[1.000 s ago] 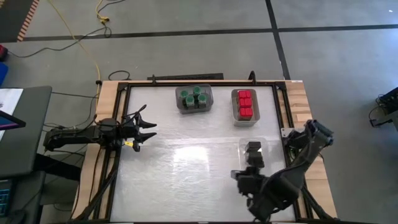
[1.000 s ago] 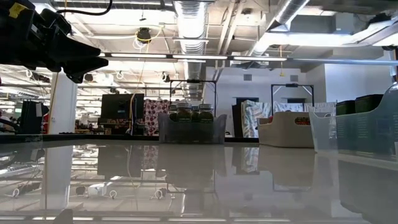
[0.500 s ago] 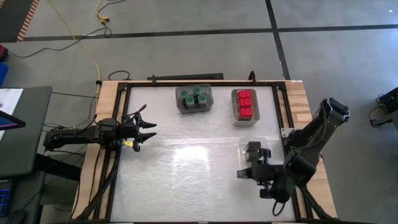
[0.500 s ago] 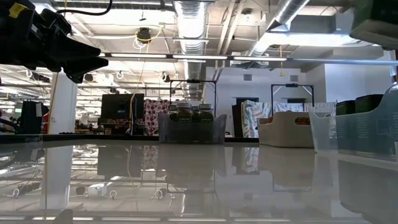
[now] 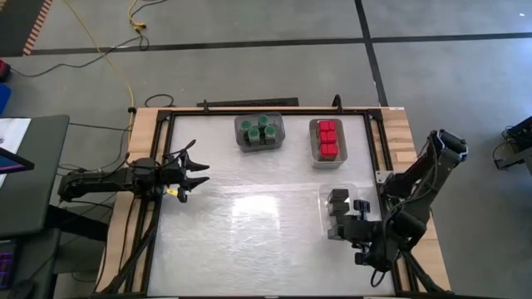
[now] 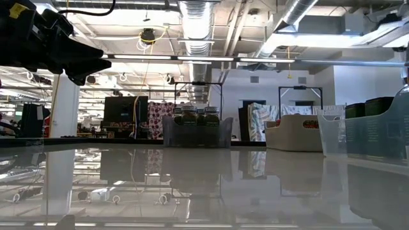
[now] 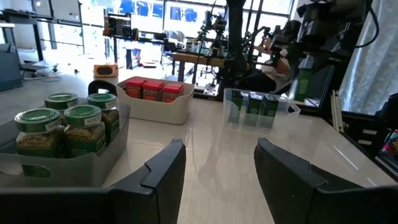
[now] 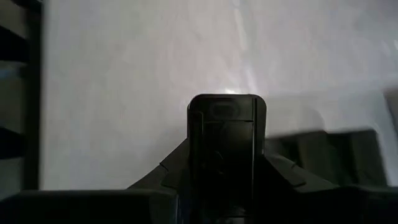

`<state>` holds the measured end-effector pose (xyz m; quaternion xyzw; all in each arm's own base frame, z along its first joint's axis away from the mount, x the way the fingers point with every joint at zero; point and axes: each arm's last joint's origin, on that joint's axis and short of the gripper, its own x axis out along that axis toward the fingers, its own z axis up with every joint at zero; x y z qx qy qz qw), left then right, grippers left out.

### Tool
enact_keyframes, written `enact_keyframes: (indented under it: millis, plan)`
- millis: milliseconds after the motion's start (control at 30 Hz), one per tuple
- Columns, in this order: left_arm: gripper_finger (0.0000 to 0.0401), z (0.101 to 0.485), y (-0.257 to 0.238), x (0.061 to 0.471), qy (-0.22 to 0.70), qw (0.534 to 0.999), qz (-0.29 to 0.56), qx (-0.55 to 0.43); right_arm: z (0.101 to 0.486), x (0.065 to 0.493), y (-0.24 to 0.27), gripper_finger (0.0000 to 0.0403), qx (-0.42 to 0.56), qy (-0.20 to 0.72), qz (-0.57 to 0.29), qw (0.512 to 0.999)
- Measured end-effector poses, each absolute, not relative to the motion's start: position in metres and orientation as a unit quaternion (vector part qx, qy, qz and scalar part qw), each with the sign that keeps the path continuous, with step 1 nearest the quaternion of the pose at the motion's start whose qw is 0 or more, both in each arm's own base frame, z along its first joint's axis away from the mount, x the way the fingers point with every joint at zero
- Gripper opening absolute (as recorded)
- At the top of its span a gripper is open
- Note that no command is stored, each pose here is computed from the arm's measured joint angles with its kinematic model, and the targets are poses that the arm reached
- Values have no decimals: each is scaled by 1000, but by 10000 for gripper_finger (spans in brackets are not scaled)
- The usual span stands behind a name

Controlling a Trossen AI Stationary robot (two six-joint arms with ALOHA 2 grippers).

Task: Sort spices by type
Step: Put the black seasoning can into the white transparent bin

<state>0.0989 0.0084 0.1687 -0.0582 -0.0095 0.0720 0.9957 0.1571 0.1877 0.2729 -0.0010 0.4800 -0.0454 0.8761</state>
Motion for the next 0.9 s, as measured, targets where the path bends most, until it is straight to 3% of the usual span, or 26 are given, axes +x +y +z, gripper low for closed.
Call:
enact_keyframes:
  millis: [200, 900]
  plan:
    - [183, 169, 8, 99, -9, 996, 72, -58, 271, 153, 182, 145, -7, 500, -76, 863]
    - [183, 169, 8, 99, -9, 996, 72, -58, 269, 148, 179, 145, -33, 535, -61, 842]
